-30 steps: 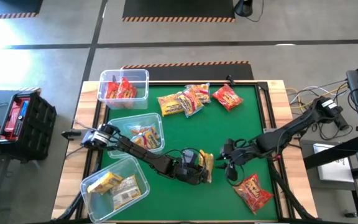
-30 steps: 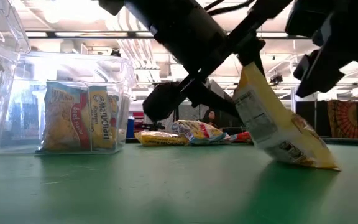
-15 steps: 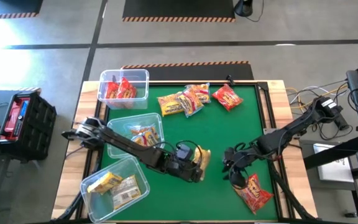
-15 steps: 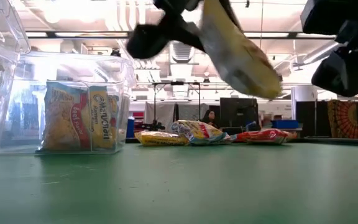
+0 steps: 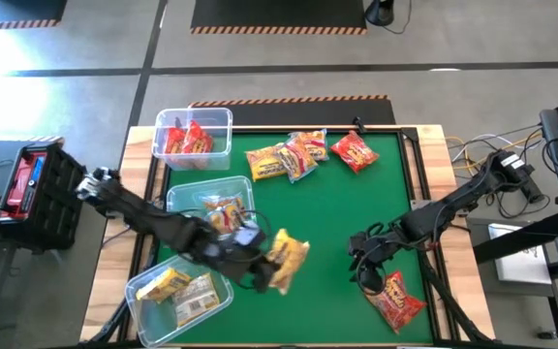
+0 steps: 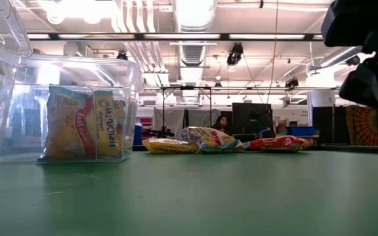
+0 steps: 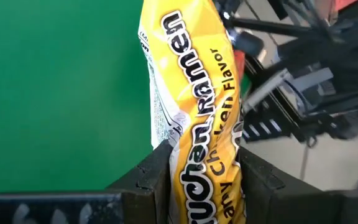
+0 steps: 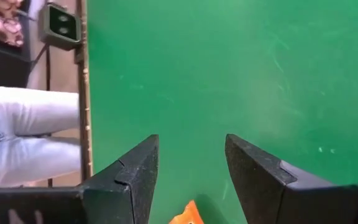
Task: Sort Maruchan noodles
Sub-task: Put the bottom yellow noodle pack into the bottom transparent bin
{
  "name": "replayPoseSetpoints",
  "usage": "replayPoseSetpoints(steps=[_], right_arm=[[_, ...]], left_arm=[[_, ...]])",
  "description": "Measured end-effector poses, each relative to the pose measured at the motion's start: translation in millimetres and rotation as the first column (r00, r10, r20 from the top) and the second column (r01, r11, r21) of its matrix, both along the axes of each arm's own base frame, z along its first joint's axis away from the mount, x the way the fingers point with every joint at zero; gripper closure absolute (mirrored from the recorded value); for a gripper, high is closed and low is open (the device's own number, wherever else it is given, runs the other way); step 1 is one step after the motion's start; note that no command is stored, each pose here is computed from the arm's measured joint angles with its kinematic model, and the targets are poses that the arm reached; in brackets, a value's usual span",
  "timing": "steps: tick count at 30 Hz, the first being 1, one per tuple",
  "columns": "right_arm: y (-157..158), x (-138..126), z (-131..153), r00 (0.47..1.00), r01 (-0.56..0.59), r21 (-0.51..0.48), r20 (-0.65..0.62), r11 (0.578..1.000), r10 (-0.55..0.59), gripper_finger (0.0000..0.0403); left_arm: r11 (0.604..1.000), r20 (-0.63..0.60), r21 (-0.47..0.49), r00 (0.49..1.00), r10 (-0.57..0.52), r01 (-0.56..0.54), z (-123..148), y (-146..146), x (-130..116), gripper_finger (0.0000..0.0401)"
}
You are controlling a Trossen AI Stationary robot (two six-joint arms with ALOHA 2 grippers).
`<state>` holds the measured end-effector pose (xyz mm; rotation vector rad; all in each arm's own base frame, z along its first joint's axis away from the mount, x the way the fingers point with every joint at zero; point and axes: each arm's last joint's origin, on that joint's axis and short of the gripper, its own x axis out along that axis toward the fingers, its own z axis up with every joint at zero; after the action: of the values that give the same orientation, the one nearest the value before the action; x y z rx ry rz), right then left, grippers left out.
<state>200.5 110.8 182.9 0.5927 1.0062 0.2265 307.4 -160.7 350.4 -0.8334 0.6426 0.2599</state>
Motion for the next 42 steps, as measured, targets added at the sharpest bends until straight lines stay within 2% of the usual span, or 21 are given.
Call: replayPoseSetpoints(steps=[6,14,16,20,23,27,29,36,42], right_arm=[[-2.0,1.5,-12.3,0.996,0.081,-0.064,-0.027,0.995,-0.083,0.0227],[0.6,8.8,-40.3,0.988,0.091,-0.152,-0.109,0.984,-0.109,0.0227],[1.8,11.2,-50.2,0.984,0.089,-0.175,-0.138,0.981,-0.114,0.0227],[4.9,17.2,-69.3,0.972,0.108,-0.188,-0.187,0.976,-0.144,0.0227],[7.6,22.4,-77.4,0.965,0.121,-0.189,-0.209,0.974,-0.161,0.0227],[10.2,27.3,-80.4,0.958,0.137,-0.187,-0.225,0.973,-0.179,0.0227],[11.2,29.2,-78.9,0.96,0.134,-0.185,-0.219,0.974,-0.174,0.0227],[12.3,31.9,-62.5,0.979,0.122,-0.174,-0.143,0.977,-0.148,0.0227],[11.6,30.7,-50.6,0.985,0.124,-0.151,-0.105,0.981,-0.141,0.0227]], left_arm=[[0.988,-0.118,-0.148,0.993,0.027,-0.044,19.5,-12.5,-58.9,0.0292],[0.957,-0.253,-0.289,0.961,-0.112,0.036,32.1,-37.0,-125.8,0.0292],[0.955,-0.294,-0.293,0.947,-0.127,0.037,32.5,-39.0,-140.2,0.0291],[0.968,-0.4,-0.249,0.912,-0.09,-0.014,25.7,-42.1,-160.9,0.0289],[0.971,-0.477,-0.233,0.876,-0.074,-0.045,19.6,-47.5,-171.8,0.0288],[0.975,-0.622,-0.217,0.777,-0.1,-0.048,8.4,-58.3,-186.8,0.0288],[0.98,-0.658,-0.189,0.749,-0.081,-0.06,2.0,-62.0,-193.1,0.0288],[0.991,-0.68,-0.099,0.733,0.002,-0.095,-29.0,-67.1,-191.8,0.0287],[0.981,-0.664,-0.155,0.748,-0.019,-0.113,-60.5,-76.6,-187.2,0.0287]])
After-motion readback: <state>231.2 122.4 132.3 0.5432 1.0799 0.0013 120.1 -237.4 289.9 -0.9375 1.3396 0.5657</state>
